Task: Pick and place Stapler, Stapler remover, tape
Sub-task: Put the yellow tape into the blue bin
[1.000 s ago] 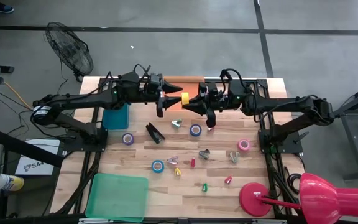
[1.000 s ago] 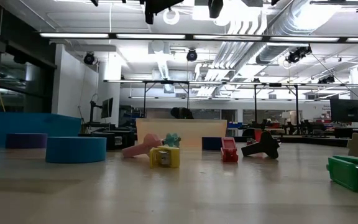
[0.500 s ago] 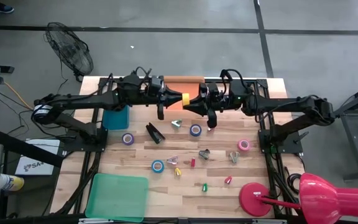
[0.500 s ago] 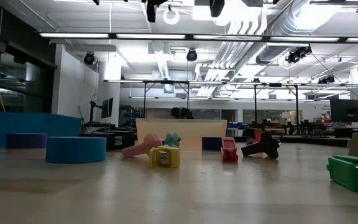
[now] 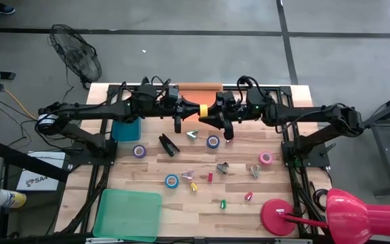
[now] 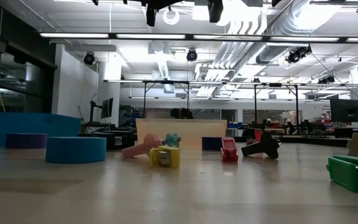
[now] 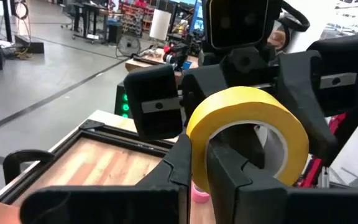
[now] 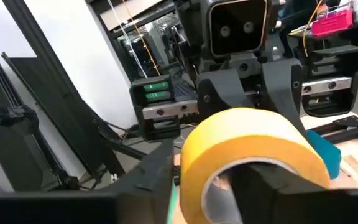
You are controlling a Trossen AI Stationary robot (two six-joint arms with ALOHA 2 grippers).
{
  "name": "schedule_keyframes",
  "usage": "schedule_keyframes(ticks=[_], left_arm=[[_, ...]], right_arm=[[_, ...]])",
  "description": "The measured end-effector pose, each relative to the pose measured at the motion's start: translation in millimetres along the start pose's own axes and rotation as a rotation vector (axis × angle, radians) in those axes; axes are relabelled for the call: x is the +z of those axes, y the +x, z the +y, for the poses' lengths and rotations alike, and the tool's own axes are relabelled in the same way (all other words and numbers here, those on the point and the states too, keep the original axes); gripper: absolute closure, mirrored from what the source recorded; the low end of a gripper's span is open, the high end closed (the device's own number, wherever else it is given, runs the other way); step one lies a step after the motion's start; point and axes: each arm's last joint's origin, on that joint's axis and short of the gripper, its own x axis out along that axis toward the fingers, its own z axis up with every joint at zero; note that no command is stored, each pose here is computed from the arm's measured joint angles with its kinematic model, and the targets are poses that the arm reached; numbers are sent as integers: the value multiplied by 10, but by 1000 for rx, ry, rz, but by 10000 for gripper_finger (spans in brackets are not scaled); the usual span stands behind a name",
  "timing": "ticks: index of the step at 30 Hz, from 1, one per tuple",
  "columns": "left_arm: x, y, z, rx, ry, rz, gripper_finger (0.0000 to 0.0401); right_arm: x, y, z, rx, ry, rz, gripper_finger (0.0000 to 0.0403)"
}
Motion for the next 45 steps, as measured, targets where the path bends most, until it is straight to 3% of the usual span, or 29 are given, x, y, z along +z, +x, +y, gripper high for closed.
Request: schedule_keyframes(ticks=[4,8,15,22,29,36,45], left_arm=[[-9,-32,13,43,0,27,381],[17,-151,16,135,29,70,381],[1,-596,50,459,45,265,381],[-263,-1106,111,865,-114,570,381],[-440,-1344,258,1178,-321,714,381],[-628,-1436,614,1338,-485,811,381],[-890,-1676,979,1521,-645,914,381]], right_arm=[[1,-20,7,-4,6,15,214],[24,-105,32,-29,-2,51,200],[18,-250,39,-152,26,125,198],[-64,-291,-11,-277,61,191,197],[-83,-302,-36,-345,55,194,197],[-95,-314,-59,-416,58,189,196],[-125,-323,-65,-427,96,214,196]])
